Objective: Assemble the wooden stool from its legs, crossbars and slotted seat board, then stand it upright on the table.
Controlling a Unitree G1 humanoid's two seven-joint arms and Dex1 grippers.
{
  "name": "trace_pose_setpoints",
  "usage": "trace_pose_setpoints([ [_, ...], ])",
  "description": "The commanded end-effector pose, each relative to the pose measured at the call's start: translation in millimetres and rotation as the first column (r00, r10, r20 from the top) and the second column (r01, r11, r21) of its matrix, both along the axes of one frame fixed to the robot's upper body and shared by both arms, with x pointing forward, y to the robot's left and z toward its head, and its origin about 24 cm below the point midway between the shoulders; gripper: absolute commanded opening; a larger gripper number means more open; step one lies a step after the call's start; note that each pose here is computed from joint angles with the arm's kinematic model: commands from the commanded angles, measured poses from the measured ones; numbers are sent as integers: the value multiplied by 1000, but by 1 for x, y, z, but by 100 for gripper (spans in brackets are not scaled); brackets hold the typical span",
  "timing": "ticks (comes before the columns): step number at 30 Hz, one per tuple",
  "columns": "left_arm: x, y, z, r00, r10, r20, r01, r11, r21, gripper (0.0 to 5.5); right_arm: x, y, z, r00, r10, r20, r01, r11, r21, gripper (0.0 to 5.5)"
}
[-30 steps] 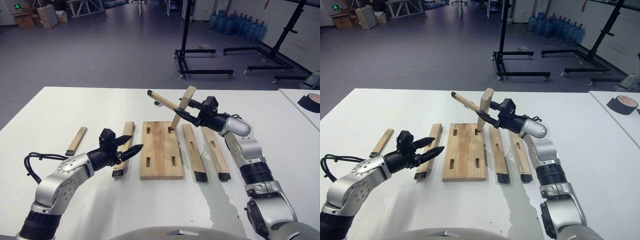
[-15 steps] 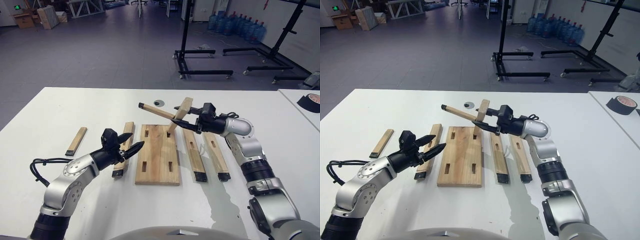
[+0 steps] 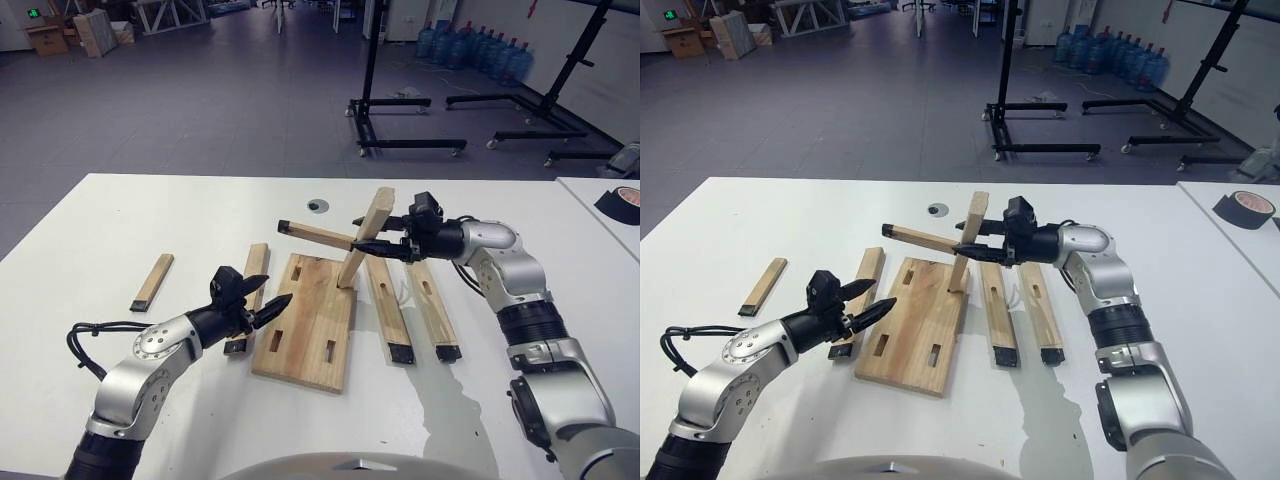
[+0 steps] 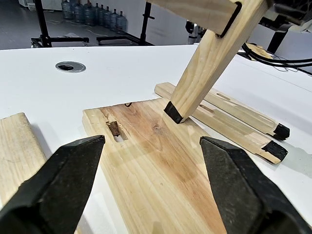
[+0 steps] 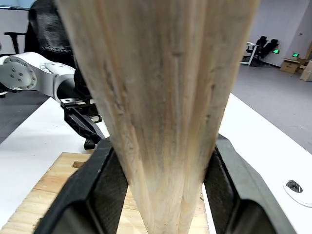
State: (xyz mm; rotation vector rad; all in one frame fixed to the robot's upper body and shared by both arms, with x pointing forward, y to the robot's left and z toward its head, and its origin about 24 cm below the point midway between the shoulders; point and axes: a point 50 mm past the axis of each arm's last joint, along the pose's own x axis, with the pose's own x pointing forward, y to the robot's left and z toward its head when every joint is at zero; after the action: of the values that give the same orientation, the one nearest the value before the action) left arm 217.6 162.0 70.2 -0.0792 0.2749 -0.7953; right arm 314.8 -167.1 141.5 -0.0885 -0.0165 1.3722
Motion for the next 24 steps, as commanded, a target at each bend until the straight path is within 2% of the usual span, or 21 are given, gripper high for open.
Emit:
trace_pose_setpoints([
  [1, -3, -3, -3, 1000, -14, -14, 14, 1000, 9, 358, 6, -5, 3, 999, -15, -50, 16, 1000, 15, 203],
  [11, -4, -1, -6, 999, -18, -32, 18, 1000, 10, 358, 11, -4, -18, 968, 49, -248, -69, 995, -72, 203],
  [17, -4, 0, -9, 999, -18, -40, 19, 1000, 20, 358, 16, -5, -20, 957, 56, -284, -97, 987, -132, 203],
  [24, -8, -2, -23, 995, -48, -84, 58, 990, 126, 358, 21, 7, -26, 914, 55, -401, -139, 973, -185, 203],
])
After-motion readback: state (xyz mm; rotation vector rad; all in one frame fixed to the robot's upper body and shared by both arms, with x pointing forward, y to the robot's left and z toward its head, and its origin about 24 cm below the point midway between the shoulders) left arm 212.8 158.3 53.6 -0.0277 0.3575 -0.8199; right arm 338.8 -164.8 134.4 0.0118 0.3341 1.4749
